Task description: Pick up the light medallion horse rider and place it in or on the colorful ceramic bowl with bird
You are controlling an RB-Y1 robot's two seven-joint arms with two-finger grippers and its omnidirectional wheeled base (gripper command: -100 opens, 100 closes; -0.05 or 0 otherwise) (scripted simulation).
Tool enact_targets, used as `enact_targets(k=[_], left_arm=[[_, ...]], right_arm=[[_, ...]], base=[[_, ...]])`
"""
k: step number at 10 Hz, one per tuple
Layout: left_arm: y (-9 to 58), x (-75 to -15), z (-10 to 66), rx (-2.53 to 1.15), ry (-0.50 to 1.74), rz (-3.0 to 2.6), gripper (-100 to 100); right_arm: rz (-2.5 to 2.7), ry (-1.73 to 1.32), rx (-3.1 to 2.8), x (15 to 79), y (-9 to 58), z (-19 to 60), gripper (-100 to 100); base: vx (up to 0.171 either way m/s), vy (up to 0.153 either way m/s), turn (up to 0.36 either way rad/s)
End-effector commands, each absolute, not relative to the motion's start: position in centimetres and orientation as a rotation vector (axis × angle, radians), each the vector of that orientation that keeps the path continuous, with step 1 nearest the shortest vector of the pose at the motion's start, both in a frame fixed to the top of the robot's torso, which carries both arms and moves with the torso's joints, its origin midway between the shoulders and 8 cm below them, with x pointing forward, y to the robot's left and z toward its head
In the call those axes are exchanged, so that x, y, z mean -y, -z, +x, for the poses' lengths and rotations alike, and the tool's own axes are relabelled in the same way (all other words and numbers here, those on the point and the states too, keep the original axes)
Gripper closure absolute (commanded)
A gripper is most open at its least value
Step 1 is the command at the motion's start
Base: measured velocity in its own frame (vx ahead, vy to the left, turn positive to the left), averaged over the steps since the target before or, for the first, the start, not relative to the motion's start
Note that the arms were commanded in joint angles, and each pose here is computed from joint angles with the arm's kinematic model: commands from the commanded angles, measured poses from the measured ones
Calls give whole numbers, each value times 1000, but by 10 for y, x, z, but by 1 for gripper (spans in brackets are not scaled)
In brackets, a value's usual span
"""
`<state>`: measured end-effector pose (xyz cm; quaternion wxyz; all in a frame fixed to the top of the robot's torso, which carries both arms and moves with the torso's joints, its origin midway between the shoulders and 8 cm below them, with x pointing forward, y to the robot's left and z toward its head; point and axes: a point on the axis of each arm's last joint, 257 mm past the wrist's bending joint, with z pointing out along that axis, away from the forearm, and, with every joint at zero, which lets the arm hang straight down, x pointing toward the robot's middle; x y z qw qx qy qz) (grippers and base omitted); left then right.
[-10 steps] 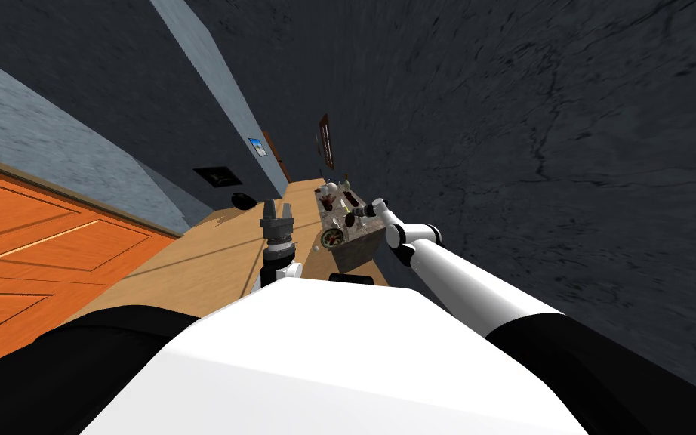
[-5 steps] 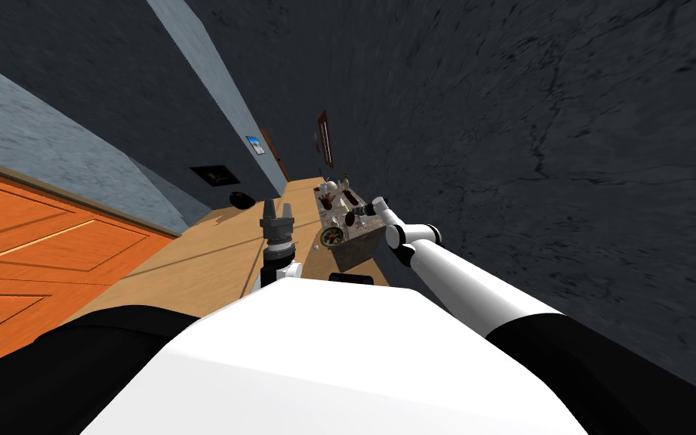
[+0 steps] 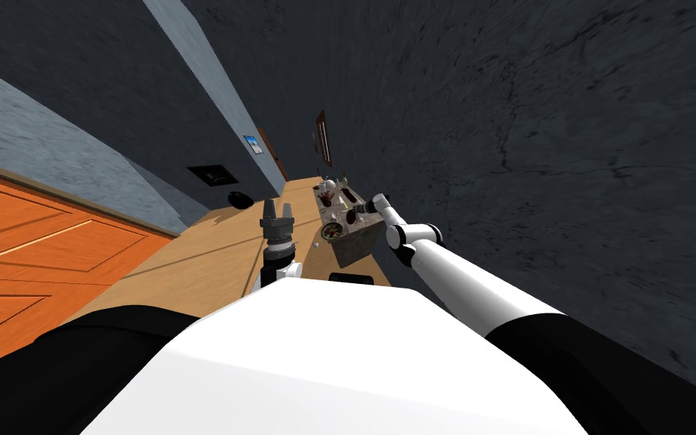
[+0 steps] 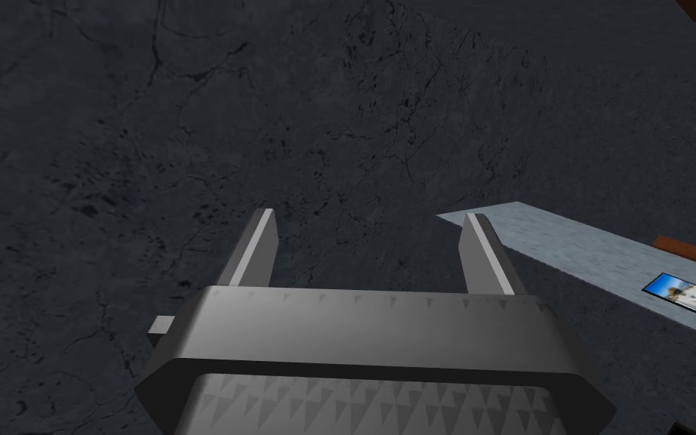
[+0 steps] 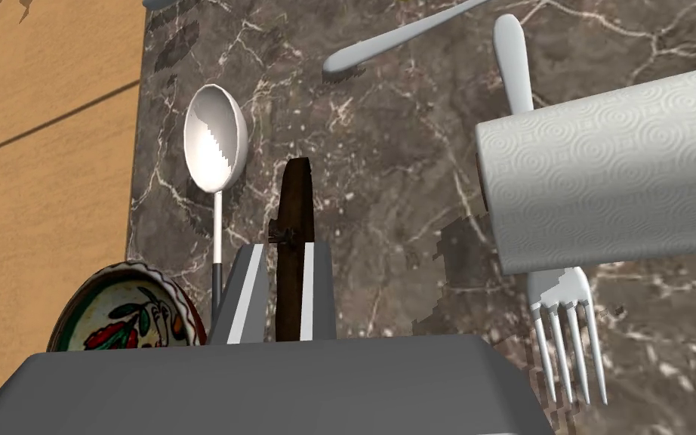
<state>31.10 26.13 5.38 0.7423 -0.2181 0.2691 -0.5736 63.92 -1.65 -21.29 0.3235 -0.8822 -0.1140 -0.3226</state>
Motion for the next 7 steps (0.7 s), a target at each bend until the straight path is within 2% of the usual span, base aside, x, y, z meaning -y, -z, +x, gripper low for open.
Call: enact_targets(k=[1,3,7], left_arm=[[-54,-261,311,-590,1257,-478,0],[-54,-261,311,-590,1257,-478,0],[-54,-261,311,-590,1257,-478,0]], right_arm=[[-2322,868,308,21,204,646,100],[-2348,865,312,27,204,648,100],[-2375,899,326,36,191,656,100]], base=[[-197,-37,-59],[-129,-38,-23],[-187,-27,-44]])
